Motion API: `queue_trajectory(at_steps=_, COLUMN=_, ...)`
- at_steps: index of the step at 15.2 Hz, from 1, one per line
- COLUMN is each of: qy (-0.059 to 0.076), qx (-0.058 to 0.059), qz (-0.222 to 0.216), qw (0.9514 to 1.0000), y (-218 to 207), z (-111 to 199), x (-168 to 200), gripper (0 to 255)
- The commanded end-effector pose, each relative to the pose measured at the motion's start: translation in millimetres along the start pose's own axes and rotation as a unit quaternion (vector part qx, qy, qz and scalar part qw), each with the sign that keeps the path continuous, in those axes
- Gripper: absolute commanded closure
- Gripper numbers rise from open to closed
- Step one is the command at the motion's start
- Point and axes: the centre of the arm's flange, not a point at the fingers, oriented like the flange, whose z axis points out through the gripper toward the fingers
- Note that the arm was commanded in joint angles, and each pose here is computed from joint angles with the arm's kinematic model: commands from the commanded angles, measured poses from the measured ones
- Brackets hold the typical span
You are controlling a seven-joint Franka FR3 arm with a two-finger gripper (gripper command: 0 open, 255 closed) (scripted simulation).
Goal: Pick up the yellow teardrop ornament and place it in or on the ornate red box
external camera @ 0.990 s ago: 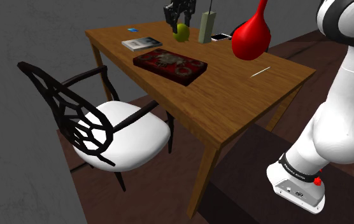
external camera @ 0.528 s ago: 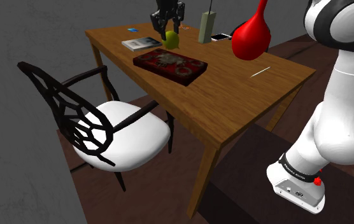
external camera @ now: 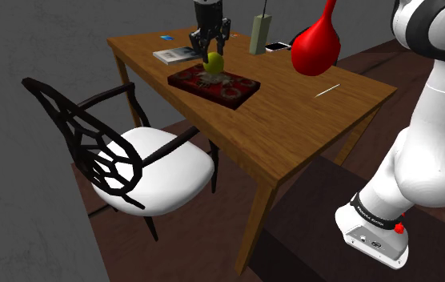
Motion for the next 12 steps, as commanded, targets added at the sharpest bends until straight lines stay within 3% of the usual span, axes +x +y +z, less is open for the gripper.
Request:
queue_trajectory(at_steps=1, qy=-0.004, qx=-0.001, qz=0.000, qw=1.0000, y=-0.4, z=11.7, x=-0.1, gripper=255)
queue_trajectory(at_steps=8, qy=-0.004, qx=-0.001, qz=0.000, qw=1.0000, y=-0.4, z=11.7, x=-0.1, gripper=255)
queue_trajectory(at_steps=9, qy=-0.004, qx=-0.001, qz=0.000, qw=1.0000, y=-1.4, z=11.4, x=-0.4, gripper=0)
queue_trajectory(at_steps=12, qy=-0.004, qx=-0.001, qz=0.000, qw=1.0000, y=-0.5, z=12.6, x=-1.2, gripper=0)
